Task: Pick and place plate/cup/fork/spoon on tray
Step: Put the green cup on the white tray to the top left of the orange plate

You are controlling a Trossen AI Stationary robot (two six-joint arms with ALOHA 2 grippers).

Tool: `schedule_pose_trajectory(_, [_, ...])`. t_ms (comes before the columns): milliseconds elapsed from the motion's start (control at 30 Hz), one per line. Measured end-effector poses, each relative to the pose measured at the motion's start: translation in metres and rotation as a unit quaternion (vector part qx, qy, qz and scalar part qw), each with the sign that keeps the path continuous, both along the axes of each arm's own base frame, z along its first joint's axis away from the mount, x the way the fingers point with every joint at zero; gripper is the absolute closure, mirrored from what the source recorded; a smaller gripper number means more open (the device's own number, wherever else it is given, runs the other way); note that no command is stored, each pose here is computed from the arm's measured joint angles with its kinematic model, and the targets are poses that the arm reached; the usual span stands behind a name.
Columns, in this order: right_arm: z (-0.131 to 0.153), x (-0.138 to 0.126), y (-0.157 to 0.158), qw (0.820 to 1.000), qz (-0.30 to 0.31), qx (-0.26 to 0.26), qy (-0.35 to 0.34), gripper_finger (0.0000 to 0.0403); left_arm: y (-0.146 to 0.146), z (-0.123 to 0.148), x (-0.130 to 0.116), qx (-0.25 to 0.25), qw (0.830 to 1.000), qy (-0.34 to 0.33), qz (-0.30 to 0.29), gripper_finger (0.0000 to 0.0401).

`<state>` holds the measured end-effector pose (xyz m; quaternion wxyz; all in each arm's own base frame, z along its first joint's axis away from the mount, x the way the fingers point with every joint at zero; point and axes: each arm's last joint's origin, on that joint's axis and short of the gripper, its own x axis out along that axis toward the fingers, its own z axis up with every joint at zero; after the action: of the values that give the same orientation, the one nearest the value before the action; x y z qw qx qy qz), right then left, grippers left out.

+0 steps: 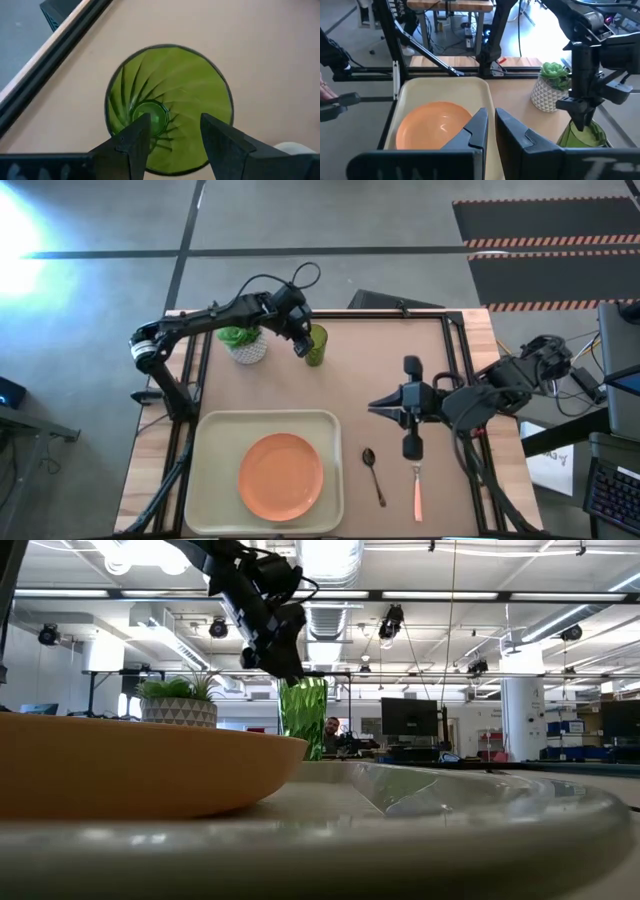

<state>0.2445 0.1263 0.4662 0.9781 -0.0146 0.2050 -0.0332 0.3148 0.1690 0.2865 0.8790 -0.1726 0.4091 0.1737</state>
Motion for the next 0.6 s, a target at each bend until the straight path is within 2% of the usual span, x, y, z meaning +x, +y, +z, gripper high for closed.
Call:
schedule_pose_trajectory(100, [0.000, 0.001, 0.000, 1.000, 0.000, 0.000, 0.001, 0.0378, -0.001, 0.005, -0.001, 0.004, 1.000, -0.005, -0.002, 0.0246])
schedule_pose_trajectory(233, [0.000, 0.000, 0.000, 1.000, 0.000, 0.001, 0.000, 0.0378, -0.006, 0.031, -0.006, 0.027, 0.999, -0.031, -0.007, 0.0246])
schedule_pose_trajectory(300, [0.000, 0.000, 0.000, 1.000, 0.000, 0.001, 0.000, 0.0378, -0.007, 0.041, -0.011, 0.049, 0.999, -0.008, 0.005, 0.0246])
schedule_pose_trajectory(433, [0.000, 0.000, 0.000, 1.000, 0.000, 0.001, -0.001, 0.0378, -0.008, 0.052, -0.022, 0.061, 0.996, 0.067, 0.023, 0.0246])
schedule_pose_trajectory(600, [0.000, 0.000, 0.000, 1.000, 0.000, 0.001, -0.001, 0.0378, -0.008, 0.060, -0.025, 0.058, 0.995, 0.073, 0.029, 0.0246])
